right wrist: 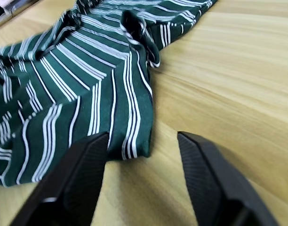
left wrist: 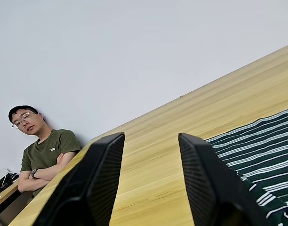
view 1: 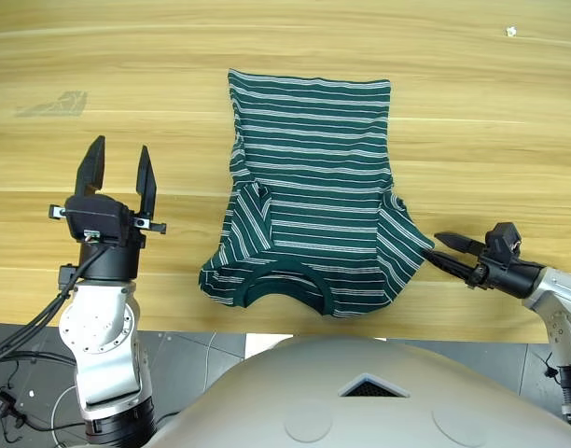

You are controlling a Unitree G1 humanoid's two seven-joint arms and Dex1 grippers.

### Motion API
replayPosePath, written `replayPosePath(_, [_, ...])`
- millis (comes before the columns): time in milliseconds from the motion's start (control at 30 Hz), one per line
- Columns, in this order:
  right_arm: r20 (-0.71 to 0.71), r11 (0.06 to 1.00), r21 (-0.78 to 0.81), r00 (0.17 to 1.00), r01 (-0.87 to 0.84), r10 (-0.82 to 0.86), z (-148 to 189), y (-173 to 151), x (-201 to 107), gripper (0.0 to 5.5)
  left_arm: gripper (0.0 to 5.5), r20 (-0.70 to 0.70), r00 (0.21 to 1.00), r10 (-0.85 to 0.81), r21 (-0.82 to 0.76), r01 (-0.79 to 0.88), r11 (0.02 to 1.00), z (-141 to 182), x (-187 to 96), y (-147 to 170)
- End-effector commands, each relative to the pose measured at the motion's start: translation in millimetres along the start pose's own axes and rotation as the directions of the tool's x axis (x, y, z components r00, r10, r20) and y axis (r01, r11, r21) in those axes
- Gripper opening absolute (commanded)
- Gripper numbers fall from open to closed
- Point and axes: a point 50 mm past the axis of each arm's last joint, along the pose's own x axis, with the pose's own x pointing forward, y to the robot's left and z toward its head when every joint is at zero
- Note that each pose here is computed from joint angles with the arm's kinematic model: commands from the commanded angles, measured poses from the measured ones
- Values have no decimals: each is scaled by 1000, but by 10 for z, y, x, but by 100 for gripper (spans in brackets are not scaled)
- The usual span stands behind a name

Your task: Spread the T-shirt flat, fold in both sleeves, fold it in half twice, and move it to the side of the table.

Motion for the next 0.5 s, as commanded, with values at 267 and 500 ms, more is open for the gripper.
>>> replayPosePath(267, [-78,999,-15,996,-42,41,-88,20,-29,36,214,-27,1000,-6,-6,6,1000,-71,-17,-52])
replayPosePath(500, [-58,997,-37,996,-70,68,-22,23,-10,4,214,-29,1000,-4,-16,3,1000,-96,-3,-88])
